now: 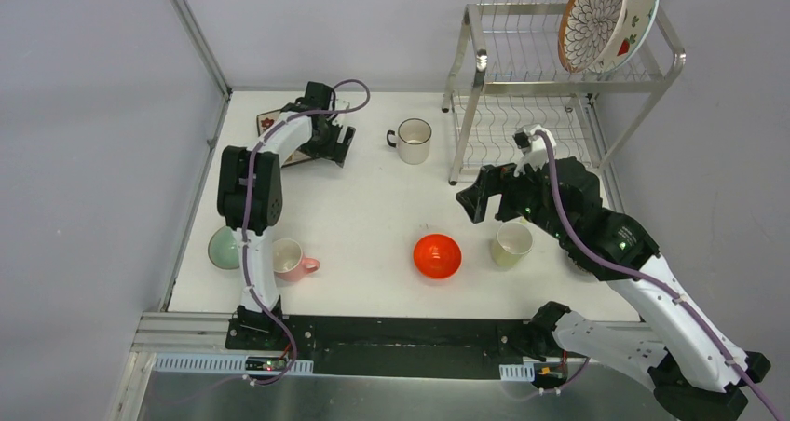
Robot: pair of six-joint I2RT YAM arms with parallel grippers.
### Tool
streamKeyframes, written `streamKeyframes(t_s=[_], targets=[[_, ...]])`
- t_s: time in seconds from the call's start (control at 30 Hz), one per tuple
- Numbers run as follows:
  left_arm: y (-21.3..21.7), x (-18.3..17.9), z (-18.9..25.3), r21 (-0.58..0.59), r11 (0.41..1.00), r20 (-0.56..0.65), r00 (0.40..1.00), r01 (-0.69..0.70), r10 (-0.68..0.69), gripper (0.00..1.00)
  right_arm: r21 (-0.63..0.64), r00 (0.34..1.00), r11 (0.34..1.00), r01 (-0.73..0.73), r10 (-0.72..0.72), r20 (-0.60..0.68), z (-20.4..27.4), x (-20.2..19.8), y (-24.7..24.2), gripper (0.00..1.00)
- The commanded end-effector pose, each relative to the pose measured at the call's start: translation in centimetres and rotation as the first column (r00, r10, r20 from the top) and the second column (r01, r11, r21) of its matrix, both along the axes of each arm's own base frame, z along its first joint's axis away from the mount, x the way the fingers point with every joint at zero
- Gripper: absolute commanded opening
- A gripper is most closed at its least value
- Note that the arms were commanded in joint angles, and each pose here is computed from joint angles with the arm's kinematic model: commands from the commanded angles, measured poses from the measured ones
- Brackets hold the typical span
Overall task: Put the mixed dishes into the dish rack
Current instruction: Move the plate to the center of the board.
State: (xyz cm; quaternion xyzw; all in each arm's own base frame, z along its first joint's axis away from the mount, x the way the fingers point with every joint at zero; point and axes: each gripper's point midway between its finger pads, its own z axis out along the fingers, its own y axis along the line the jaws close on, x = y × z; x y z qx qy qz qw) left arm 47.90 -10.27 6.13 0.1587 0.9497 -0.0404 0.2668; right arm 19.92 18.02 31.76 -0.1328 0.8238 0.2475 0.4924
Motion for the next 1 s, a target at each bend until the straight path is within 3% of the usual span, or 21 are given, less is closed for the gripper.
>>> streamKeyframes(t_s=[0.0,0.3,0.37,0.53,0.77,0.97], targets=[[-0.6,3.0,1.3,0.102,0.993,0.106,0.992,0.053,-0.064,0.86,0.054,0.999,0.998,0.015,-0.017,0.042,1.7,0.3,0.2,1.0],[-2.0,3.5,1.9,0.34,0.926,0.23,0.941,0.162,-0.249,0.81,0.061,0.999,0.998,0.012,-0.015,0.044,1.9,0.3,0.3,1.0],[-0.9,3.7,2.1,0.399,0.907,0.24,0.939,0.135,-0.245,0.8,0.06,0.999,0.998,0.012,-0.015,0.05,2.0,0.3,0.2,1.0],[-0.7,3.0,1.1,0.437,0.86,0.206,0.902,0.263,-0.38,0.79,0.042,0.997,0.999,0.026,-0.029,0.066,1.9,0.4,-0.3,1.0],[1.1,3.9,1.5,0.575,0.776,0.226,0.861,0.259,-0.456,0.76,0.024,0.996,0.999,0.046,-0.048,0.079,1.7,0.5,-1.0,1.0],[2.8,4.0,-0.3,0.619,0.733,0.176,0.858,0.284,-0.482,0.69,0.022,0.995,0.998,0.053,-0.055,0.079,1.6,0.4,-1.2,1.0]])
